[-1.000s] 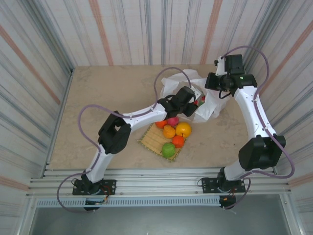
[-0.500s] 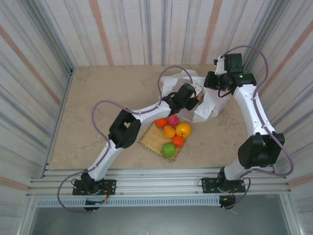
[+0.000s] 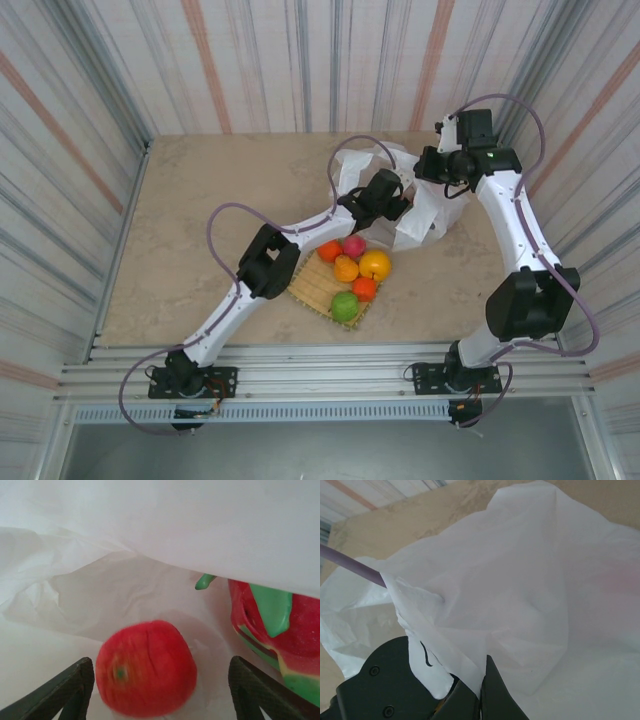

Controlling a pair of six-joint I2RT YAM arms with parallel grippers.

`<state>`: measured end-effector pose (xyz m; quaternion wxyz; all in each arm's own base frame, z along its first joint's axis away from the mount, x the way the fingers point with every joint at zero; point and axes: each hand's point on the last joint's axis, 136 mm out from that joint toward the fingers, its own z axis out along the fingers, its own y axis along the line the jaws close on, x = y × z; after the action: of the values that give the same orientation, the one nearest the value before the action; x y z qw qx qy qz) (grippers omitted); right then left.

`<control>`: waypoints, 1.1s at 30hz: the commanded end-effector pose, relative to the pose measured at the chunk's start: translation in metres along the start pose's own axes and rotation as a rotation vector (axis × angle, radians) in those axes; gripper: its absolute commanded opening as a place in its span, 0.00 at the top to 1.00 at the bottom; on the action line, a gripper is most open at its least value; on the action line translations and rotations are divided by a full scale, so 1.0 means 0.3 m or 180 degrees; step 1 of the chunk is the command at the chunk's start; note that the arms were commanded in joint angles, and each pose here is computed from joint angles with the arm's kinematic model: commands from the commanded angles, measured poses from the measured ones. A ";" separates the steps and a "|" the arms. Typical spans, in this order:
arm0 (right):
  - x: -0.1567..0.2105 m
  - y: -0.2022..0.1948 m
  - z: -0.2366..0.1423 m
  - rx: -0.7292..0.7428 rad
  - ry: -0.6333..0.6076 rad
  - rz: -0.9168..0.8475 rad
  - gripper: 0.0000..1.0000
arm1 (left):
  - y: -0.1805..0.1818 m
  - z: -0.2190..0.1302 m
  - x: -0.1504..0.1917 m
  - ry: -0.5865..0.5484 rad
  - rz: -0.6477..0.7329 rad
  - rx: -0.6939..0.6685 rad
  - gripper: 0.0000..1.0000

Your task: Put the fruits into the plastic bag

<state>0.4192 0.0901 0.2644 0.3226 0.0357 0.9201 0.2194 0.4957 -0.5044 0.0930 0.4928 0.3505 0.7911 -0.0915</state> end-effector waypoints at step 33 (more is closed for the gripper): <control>-0.041 -0.061 0.006 0.0048 -0.0059 0.0114 1.00 | -0.151 -0.827 0.041 0.0021 -0.0013 0.0917 0.19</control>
<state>0.4285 0.0737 0.2571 0.3229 0.0546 0.9206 0.2127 0.3168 -0.4173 0.1846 0.4514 0.4054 0.7773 -0.1662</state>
